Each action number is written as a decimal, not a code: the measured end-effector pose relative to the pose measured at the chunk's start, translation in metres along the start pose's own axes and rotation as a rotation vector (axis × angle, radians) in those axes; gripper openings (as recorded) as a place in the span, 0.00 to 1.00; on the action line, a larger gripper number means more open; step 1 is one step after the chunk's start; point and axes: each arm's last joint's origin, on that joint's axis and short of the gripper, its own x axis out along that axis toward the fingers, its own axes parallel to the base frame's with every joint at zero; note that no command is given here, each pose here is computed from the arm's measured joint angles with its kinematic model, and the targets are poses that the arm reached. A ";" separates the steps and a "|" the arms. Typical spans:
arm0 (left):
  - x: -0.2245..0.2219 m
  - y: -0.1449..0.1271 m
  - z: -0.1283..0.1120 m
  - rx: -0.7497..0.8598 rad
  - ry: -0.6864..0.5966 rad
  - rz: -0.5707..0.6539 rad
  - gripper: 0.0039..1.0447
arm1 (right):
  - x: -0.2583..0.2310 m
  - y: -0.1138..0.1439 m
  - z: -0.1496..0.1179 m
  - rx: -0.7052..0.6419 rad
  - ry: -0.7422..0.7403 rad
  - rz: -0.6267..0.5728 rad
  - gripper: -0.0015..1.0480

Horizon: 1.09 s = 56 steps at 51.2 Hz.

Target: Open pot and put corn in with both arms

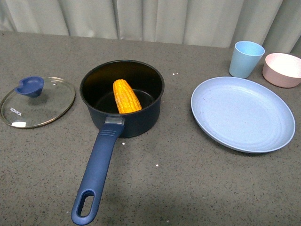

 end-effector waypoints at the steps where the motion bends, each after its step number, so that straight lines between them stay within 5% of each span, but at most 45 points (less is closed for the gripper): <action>1: 0.000 0.000 0.000 0.000 0.000 0.001 0.94 | -0.001 0.000 0.000 0.000 -0.005 0.000 0.01; 14: 0.000 0.000 0.000 0.000 0.000 0.000 0.94 | -0.003 0.000 0.002 -0.001 -0.030 0.000 0.01; 25: 0.000 0.000 0.000 0.000 0.000 0.000 0.94 | -0.003 0.000 0.002 -0.001 -0.031 0.000 0.49; 40: 0.000 0.000 0.000 0.000 0.000 0.000 0.94 | -0.003 0.000 0.002 0.000 -0.031 0.000 0.93; 56: 0.000 0.000 0.000 0.000 0.000 0.000 0.94 | -0.003 0.000 0.002 -0.001 -0.031 0.000 0.91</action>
